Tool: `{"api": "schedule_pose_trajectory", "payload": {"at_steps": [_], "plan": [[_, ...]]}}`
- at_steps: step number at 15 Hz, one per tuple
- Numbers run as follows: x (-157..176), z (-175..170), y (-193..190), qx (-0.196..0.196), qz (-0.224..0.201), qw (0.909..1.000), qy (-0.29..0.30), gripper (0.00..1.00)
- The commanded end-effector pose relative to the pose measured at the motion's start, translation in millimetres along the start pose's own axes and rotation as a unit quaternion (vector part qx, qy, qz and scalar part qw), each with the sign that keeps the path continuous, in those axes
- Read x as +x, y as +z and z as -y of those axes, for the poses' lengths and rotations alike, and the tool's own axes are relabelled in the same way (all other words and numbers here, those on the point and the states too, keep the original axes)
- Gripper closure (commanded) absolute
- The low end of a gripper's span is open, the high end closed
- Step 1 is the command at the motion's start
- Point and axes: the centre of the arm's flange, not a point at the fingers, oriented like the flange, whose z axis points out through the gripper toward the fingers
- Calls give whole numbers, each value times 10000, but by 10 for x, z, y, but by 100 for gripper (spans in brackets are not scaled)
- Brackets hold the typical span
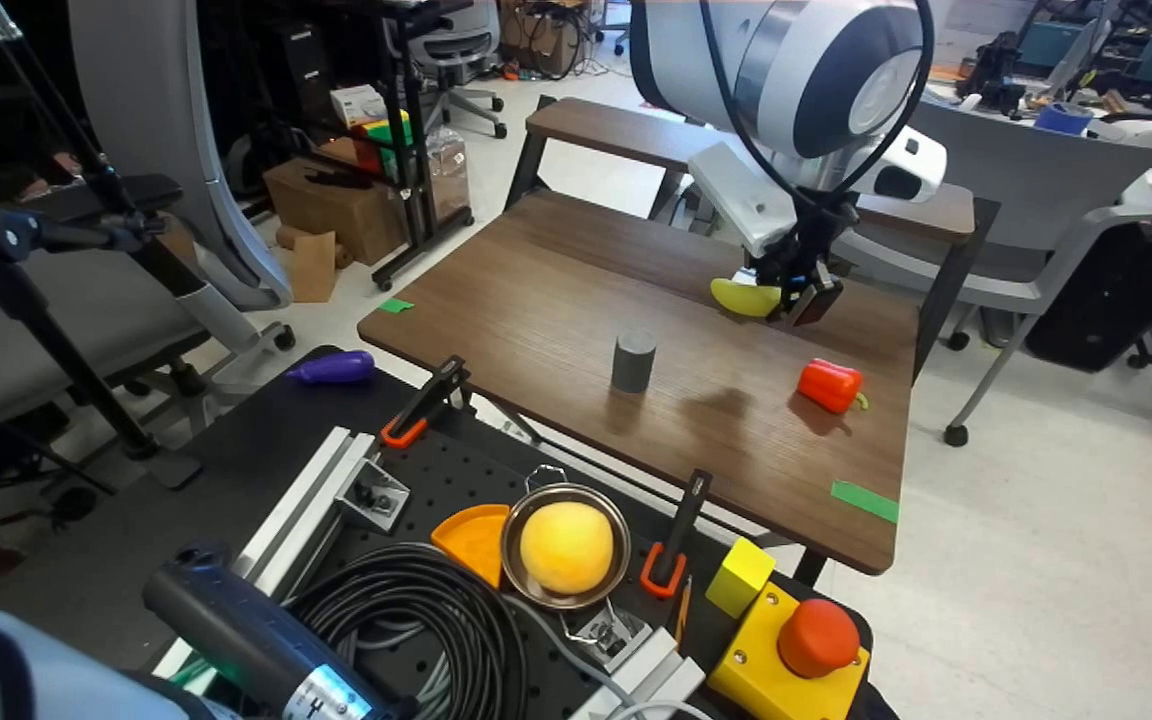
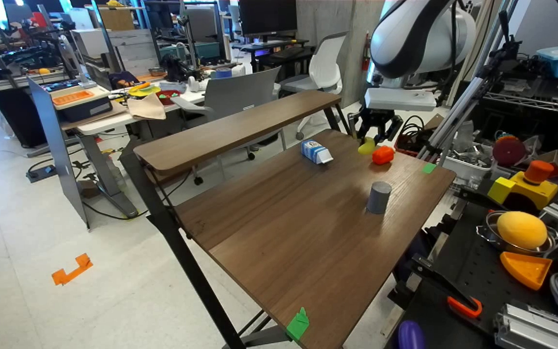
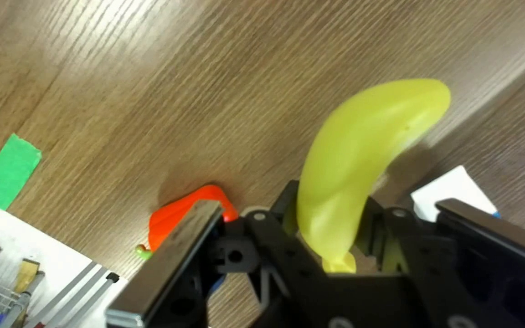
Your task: Move the banana to the right
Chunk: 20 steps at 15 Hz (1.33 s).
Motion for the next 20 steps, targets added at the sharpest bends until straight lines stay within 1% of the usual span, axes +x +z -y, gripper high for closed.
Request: {"api": "schedule_pose_trajectory", "payload": {"at_steps": [1, 5, 9, 11, 14, 15, 16, 20], "plan": [[54, 72, 202, 33, -236, 9997, 72, 93], [-47, 226, 489, -58, -317, 9995, -63, 93], [-177, 378, 765, -188, -216, 9995, -162, 93], [-192, 430, 853, -246, -152, 9994, -170, 93], [-169, 440, 856, -284, -165, 9993, -161, 93], [-164, 445, 850, -260, -156, 9995, -98, 52], [-160, 444, 836, -275, -174, 9994, -99, 48], [-176, 446, 706, -205, -187, 9995, -137, 20]]}}
